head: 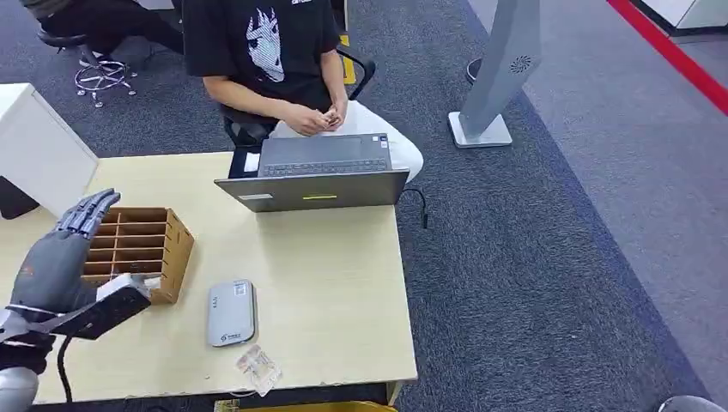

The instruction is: Pass the card to the sensor for recognition and then transmit it.

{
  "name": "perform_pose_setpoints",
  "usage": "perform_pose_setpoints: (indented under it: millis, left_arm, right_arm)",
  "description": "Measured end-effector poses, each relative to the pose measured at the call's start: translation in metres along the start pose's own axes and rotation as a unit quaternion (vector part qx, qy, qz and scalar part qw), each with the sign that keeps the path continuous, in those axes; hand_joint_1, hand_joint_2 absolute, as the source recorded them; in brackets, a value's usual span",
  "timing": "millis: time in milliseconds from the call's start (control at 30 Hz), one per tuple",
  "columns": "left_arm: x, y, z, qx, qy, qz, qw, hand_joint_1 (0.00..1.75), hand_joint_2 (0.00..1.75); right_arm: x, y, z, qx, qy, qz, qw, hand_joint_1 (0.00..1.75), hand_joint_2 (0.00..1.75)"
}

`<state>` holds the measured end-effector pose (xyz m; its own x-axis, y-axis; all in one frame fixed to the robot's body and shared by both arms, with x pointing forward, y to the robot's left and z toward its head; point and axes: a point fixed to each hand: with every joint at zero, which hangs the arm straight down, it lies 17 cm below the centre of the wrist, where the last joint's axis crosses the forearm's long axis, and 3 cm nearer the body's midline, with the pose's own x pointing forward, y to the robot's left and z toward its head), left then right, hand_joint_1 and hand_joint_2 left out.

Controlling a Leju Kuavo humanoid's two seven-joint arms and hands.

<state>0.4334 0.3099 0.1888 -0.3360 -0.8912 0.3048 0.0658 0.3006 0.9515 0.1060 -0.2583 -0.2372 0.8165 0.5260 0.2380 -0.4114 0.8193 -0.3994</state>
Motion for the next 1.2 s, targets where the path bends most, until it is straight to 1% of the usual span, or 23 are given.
perform_pose_setpoints:
  millis: [133,233,267,400,467,600,667,800,933,1033,1200]
  left_arm:
    - [-0.029,-0.014,0.039,-0.09,0.011,-0.031,0.995,0.0,1.75]
    - [-0.056,-0.013,0.078,-0.149,0.034,-0.054,0.987,0.0,1.75]
    - [-0.066,-0.002,0.091,-0.162,0.044,-0.074,0.983,0.0,1.75]
    - [-0.091,0.033,0.128,-0.189,0.088,-0.134,0.969,0.0,1.75]
    - [-0.101,0.058,0.139,-0.183,0.114,-0.168,0.962,0.0,1.75]
    - [-0.108,0.09,0.15,-0.157,0.141,-0.206,0.956,0.0,1.75]
    - [-0.11,0.095,0.153,-0.15,0.148,-0.213,0.954,0.0,1.75]
    - [-0.109,0.087,0.157,-0.158,0.149,-0.193,0.957,0.0,1.75]
    - [-0.11,0.089,0.152,-0.145,0.151,-0.185,0.96,0.0,1.75]
    - [-0.115,0.076,0.151,-0.155,0.154,-0.175,0.96,0.0,1.75]
    - [-0.123,0.066,0.147,-0.162,0.163,-0.161,0.96,0.0,1.75]
  right_arm:
    - [-0.004,-0.001,0.0,-0.004,0.005,-0.011,1.0,0.0,1.75]
    - [-0.007,-0.001,0.0,-0.003,0.009,-0.024,1.0,0.0,1.75]
    - [-0.008,-0.001,0.0,-0.004,0.011,-0.03,0.999,0.0,1.75]
    - [-0.012,-0.002,0.001,-0.007,0.023,-0.042,0.999,0.0,1.75]
    - [-0.013,-0.002,0.001,-0.008,0.028,-0.044,0.999,0.0,1.75]
    - [-0.013,-0.002,0.002,-0.008,0.032,-0.044,0.998,0.0,1.75]
    - [-0.013,-0.002,0.002,-0.007,0.032,-0.044,0.998,0.0,1.75]
    - [-0.011,-0.001,0.002,-0.007,0.029,-0.041,0.999,0.0,1.75]
    - [-0.009,-0.002,0.001,-0.007,0.025,-0.037,0.999,0.0,1.75]
    - [-0.008,-0.001,0.001,-0.007,0.023,-0.034,0.999,0.0,1.75]
    - [-0.007,-0.002,0.0,-0.009,0.021,-0.031,0.999,0.0,1.75]
